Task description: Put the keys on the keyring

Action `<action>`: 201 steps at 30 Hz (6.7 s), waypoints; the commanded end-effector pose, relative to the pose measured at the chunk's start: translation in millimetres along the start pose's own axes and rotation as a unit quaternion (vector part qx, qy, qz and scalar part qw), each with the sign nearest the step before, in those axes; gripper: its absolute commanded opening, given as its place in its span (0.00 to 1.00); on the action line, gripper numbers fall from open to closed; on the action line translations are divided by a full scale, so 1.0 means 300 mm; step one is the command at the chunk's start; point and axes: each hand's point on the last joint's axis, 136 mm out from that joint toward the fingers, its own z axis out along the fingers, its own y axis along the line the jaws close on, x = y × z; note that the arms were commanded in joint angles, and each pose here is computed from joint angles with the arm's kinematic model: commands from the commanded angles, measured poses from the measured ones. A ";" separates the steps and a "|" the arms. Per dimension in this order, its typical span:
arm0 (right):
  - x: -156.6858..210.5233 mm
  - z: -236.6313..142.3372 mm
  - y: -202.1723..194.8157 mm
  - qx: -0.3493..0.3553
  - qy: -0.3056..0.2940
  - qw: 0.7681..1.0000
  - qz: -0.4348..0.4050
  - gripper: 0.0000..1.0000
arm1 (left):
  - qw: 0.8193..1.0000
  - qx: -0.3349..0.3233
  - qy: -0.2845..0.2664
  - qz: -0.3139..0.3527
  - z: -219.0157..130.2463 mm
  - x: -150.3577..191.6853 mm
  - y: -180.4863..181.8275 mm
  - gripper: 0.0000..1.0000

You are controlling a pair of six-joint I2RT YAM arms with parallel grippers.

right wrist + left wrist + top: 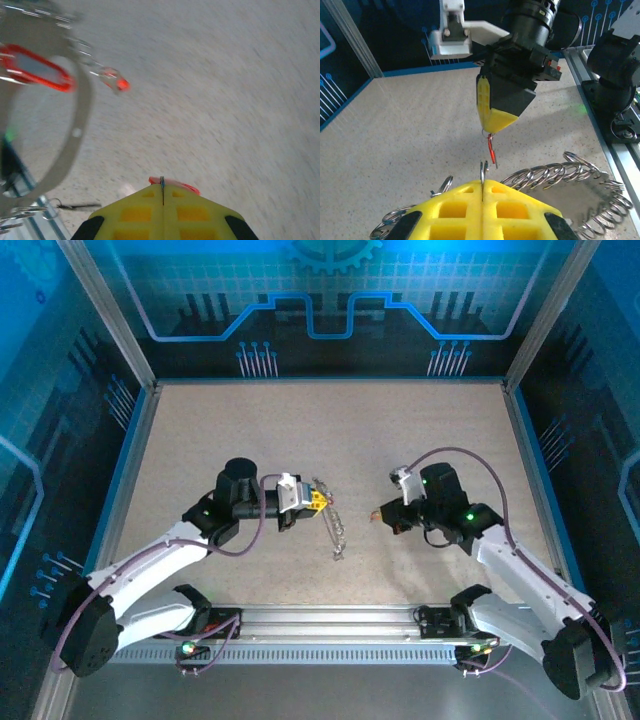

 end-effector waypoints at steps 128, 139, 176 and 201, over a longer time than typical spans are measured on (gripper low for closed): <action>-0.273 0.081 0.366 -0.014 -0.089 0.984 -0.152 0.00 | 0.992 -0.080 -0.034 -0.088 0.020 -0.026 0.104 0.00; -0.246 0.058 0.338 0.004 -0.091 0.983 -0.156 0.00 | 0.993 -0.081 -0.037 -0.084 0.019 -0.025 0.104 0.00; -0.246 0.080 0.286 0.064 -0.100 0.984 -0.133 0.00 | 0.993 -0.062 -0.054 -0.080 0.018 -0.061 0.083 0.00; -0.159 0.108 0.235 0.061 -0.070 0.994 -0.050 0.00 | 0.992 -0.061 -0.076 -0.081 0.024 -0.071 0.076 0.00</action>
